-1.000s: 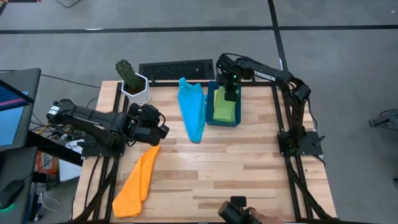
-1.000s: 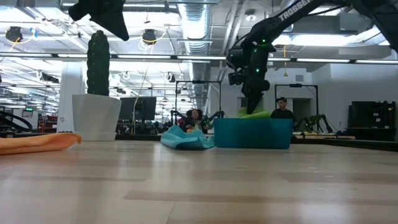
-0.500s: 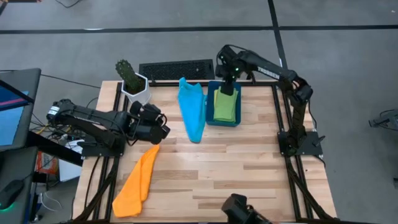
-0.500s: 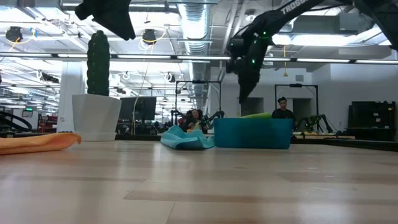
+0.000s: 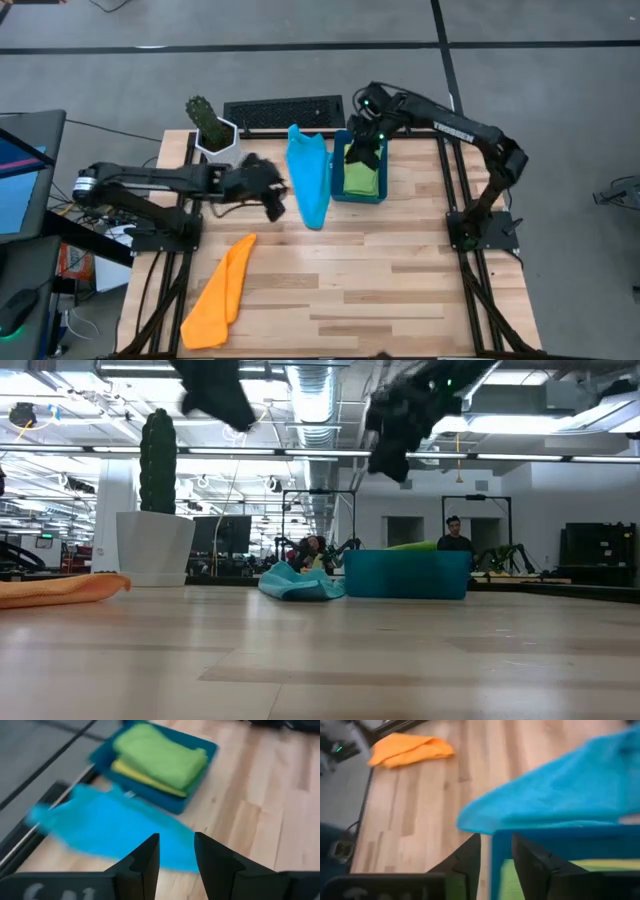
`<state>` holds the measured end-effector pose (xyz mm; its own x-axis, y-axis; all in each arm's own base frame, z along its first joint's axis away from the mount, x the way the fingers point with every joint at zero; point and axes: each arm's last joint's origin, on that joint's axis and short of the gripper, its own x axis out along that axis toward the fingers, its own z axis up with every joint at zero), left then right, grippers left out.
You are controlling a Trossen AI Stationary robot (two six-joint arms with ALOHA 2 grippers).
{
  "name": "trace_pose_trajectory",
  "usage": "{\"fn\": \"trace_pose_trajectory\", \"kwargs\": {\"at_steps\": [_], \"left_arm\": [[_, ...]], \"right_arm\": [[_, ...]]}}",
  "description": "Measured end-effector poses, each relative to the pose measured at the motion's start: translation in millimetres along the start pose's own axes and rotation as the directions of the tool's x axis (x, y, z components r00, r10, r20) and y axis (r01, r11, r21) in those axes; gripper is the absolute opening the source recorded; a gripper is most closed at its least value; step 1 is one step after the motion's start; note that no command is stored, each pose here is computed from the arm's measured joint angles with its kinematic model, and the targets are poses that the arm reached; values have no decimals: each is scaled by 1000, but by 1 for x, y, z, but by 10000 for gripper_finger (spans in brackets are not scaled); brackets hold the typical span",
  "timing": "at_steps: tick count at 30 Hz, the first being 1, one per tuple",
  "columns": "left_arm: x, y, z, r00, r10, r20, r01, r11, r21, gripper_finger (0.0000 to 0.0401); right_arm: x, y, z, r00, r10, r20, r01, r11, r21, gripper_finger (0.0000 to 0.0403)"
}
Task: Fold microfiber towels
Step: Fold the blue towel
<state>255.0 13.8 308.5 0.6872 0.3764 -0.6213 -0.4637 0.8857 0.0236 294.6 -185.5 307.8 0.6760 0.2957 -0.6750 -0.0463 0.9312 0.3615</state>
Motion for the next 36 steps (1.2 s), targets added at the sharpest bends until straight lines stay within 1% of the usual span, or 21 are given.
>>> {"fn": "trace_pose_trajectory", "kwargs": {"at_steps": [3, 5, 8, 11, 14, 16, 18, 19, 21, 23, 26, 29, 31, 33, 36], "left_arm": [[39, -5, -9, 997, -76, 5, 74, 989, 126, 114], [65, -11, -17, 995, -98, 2, 96, 978, 185, 115], [102, -24, -29, 988, -144, -51, 152, 952, 267, 119], [133, -36, -43, 982, -166, -92, 186, 941, 283, 130], [152, -42, -56, 968, -206, -144, 235, 944, 233, 148], [158, -44, -59, 957, -248, -152, 276, 940, 201, 164], [159, -48, -60, 953, -268, -139, 292, 936, 198, 180], [159, -51, -59, 955, -266, -129, 288, 936, 203, 187], [158, -55, -62, 965, -228, -131, 254, 939, 234, 201], [156, -59, -63, 968, -218, -127, 245, 931, 269, 210], [153, -64, -66, 973, -194, -126, 224, 925, 308, 213], [153, -65, -67, 977, -173, -122, 203, 927, 315, 210], [158, -65, -70, 978, -165, -127, 198, 929, 314, 206], [164, -65, -79, 974, -152, -167, 199, 928, 315, 205], [174, -71, -89, 966, -160, -203, 219, 923, 316, 204]], "right_arm": [[-15, 26, 2, 999, -35, -4, 35, 999, -32, 117], [-27, 40, 0, 998, -67, -13, 66, 997, -28, 115], [-48, 64, -2, 996, -93, 13, 93, 995, -23, 114], [-71, 84, -7, 988, -147, 55, 148, 989, -21, 114], [-89, 101, -11, 974, -207, 91, 210, 977, -26, 114], [-101, 111, -16, 962, -247, 114, 252, 967, -28, 114], [-112, 119, -20, 951, -279, 136, 286, 958, -35, 114], [-115, 122, -22, 944, -299, 141, 306, 951, -34, 114], [-122, 125, -25, 933, -324, 158, 332, 943, -30, 114], [-128, 129, -27, 925, -337, 175, 347, 938, -25, 114], [-133, 132, -30, 920, -343, 188, 352, 936, -15, 114], [-135, 133, -32, 922, -342, 179, 350, 937, -12, 114], [-134, 134, -34, 927, -337, 163, 342, 940, -7, 114], [-133, 134, -35, 931, -332, 148, 336, 942, 1, 114], [-132, 135, -37, 937, -325, 126, 327, 945, 3, 114]]}}
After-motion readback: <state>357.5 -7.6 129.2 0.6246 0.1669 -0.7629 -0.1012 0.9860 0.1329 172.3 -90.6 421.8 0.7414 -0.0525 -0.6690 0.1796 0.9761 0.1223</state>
